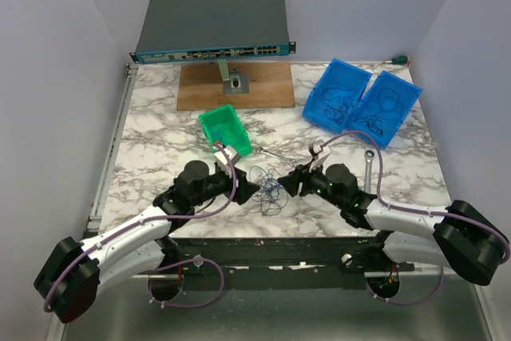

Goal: Untangle the cables

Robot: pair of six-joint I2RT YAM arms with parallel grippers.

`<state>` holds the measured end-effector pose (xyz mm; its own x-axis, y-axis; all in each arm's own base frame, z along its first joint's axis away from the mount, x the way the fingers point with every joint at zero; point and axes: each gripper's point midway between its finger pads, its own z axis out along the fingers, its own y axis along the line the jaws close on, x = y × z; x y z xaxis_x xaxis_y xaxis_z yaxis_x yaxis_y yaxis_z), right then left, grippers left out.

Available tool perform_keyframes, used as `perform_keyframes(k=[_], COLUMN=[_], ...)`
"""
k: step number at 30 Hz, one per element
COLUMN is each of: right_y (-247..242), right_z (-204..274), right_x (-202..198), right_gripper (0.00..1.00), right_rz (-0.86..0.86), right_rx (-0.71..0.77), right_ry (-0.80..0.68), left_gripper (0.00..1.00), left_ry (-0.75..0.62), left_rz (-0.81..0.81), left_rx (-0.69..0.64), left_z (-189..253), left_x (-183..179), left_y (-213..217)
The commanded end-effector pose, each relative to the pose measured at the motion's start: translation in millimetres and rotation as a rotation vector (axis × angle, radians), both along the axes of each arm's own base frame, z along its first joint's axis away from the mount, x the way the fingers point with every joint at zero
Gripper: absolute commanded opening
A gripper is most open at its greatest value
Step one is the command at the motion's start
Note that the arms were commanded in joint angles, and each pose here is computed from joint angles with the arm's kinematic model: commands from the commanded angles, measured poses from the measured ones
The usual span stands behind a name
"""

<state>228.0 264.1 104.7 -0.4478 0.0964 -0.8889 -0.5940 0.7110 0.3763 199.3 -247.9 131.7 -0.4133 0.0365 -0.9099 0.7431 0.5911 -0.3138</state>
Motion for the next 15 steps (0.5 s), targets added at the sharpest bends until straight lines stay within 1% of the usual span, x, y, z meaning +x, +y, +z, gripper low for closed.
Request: perform_keyframes(k=[1,5,9,11,15], right_y=[13,20,17,16,16], right_z=[-7,-13,-19,-22,-21], right_x=[-10,-12,-8,-4,-2], right_gripper=[0.56,0.59,0.57,0.49,0.29], right_rz=[0.081,0.116,0.084,0.061,0.053], right_rx=[-0.004,-0.006,-0.024,-0.042,-0.039], right_ry=[0.035,0.058,0.075,0.082,0.078], left_gripper=[0.68,0.7,0.74,0.75,0.75], left_ry=[-0.082,-0.132,-0.166,-0.16,-0.135], left_rz=[-0.116,-0.149,-0.184,-0.197,-0.237], left_rx=[-0.074,-0.119,-0.15,-0.143,-0.121], left_z=[20,31,38,37,32], left_x=[-15,-22,-30,-30,-34], left_y=[-11,-12,-13,-15,-23])
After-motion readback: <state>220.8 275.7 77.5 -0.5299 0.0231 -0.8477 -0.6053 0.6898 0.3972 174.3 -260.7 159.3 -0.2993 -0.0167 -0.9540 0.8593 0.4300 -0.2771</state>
